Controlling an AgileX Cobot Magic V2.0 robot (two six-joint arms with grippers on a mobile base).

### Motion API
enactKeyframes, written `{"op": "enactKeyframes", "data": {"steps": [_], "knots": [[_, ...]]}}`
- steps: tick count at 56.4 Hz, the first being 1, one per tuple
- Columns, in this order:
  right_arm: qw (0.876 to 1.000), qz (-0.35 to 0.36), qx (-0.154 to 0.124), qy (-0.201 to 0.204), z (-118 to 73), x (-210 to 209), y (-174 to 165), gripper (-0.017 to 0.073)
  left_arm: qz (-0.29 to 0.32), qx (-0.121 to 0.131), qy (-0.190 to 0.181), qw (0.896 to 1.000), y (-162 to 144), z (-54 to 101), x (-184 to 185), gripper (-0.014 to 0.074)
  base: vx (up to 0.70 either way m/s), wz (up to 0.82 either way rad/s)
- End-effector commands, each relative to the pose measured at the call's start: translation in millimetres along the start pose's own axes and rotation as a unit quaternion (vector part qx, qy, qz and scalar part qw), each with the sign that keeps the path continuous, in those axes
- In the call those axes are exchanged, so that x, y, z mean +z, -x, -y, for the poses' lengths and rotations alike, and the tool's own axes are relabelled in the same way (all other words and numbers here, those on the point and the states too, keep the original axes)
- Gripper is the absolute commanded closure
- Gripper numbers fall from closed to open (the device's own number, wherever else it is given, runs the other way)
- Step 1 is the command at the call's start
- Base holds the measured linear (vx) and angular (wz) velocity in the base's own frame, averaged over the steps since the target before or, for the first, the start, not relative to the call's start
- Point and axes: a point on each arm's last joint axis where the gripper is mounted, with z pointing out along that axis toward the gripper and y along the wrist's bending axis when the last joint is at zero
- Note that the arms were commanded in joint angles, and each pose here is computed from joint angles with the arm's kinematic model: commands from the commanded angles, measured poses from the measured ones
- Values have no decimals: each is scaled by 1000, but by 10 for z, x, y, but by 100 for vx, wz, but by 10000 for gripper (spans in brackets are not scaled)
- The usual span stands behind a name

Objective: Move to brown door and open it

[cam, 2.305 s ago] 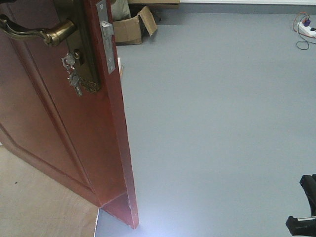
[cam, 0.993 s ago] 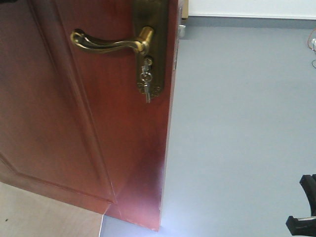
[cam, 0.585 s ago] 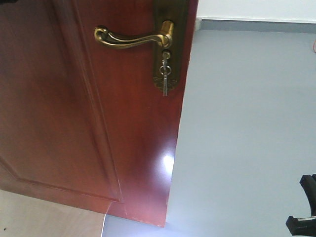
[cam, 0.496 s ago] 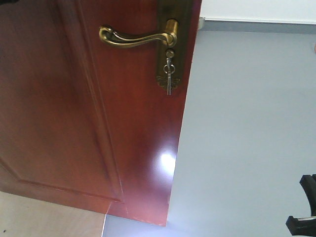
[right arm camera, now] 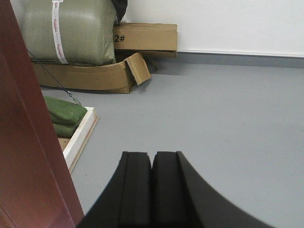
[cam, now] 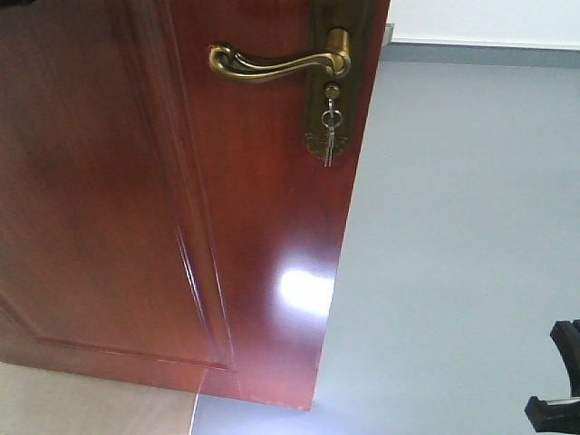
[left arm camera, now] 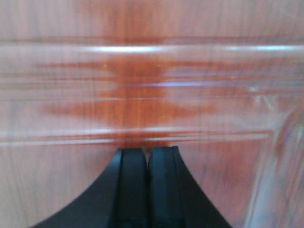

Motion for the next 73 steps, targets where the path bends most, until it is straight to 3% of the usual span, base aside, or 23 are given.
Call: {"op": "enactKeyframes", "data": {"steps": [1, 73], "knots": [[999, 42, -7, -2, 5, -2, 63, 559, 31, -20, -13, 999, 182, 43, -81, 447, 6, 0], [999, 39, -7, -2, 5, -1, 58, 559, 31, -20, -13, 999, 182, 43, -81, 447, 3, -1]]}}
